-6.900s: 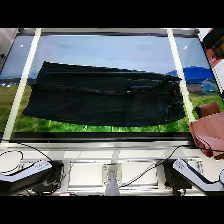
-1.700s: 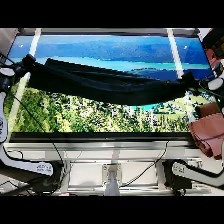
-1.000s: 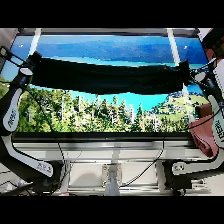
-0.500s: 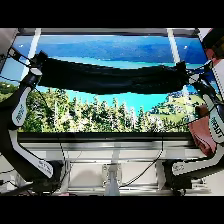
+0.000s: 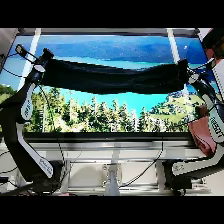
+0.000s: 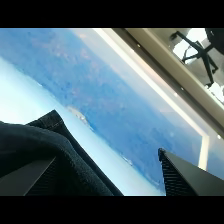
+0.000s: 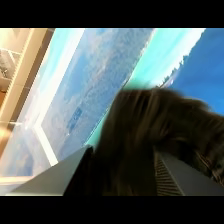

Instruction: Fold the clothes and pants, and hang the long-sleeved shirts on hangers.

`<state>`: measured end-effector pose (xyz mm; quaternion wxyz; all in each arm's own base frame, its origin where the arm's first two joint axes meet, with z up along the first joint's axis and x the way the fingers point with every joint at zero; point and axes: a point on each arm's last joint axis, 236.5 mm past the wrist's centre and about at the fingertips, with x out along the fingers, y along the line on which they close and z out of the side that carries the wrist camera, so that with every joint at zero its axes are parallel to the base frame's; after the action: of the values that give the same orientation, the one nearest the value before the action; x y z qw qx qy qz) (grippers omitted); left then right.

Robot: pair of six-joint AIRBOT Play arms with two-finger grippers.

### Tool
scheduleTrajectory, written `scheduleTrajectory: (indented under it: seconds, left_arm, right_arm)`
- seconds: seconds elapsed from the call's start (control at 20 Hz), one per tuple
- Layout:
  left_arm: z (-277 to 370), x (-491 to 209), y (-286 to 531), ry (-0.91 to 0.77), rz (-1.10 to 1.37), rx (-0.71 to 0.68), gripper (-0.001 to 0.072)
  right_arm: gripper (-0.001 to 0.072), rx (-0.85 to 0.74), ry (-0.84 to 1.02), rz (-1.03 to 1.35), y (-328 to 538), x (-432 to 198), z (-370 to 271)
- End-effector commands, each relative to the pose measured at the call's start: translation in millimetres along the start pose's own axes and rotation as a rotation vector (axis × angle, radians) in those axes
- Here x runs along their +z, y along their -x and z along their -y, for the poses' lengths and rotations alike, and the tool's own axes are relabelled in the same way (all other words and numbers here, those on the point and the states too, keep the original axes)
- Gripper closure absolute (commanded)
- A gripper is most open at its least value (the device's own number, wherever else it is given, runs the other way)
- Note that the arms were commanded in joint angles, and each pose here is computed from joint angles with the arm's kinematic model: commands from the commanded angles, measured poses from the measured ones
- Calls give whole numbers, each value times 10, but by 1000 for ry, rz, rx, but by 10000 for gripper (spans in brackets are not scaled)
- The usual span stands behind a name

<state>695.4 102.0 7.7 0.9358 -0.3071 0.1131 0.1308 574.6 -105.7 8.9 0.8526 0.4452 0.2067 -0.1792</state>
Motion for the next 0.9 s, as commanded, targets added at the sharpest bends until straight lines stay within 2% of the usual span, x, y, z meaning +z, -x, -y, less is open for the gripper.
scheduleTrajectory:
  seconds: [0.0, 0.05, 0.15, 0.2, 0.3, 0.55, 0.65, 0.85]
  left_arm:
    - [27, 12, -15, -6, -2, -7, -4]
    - [54, 48, -1, -41, 4, -12, -4]
    - [153, 164, 48, -215, 24, -29, -5]
    - [208, 257, 84, -322, 41, -38, -2]
    - [296, 486, 173, -407, 80, -47, 11]
    - [296, 1155, 478, -403, 134, -37, 23]
    - [112, 1085, 609, -395, -20, -29, 106]
    - [-400, 974, 1000, -322, -291, 16, 105]
  right_arm:
    - [262, 20, 164, 33, 9, 66, -79]
    - [262, 20, 229, 33, 17, 65, -86]
    - [261, 22, 322, 43, 50, 111, -111]
    - [261, 22, 331, 49, 74, 155, -113]
    - [261, 24, 328, 58, 123, 217, -133]
    - [261, -2, 325, 0, 212, 179, -68]
    - [262, -42, 333, -68, 248, 90, 72]
    - [262, -184, 297, -263, 454, -50, 639]
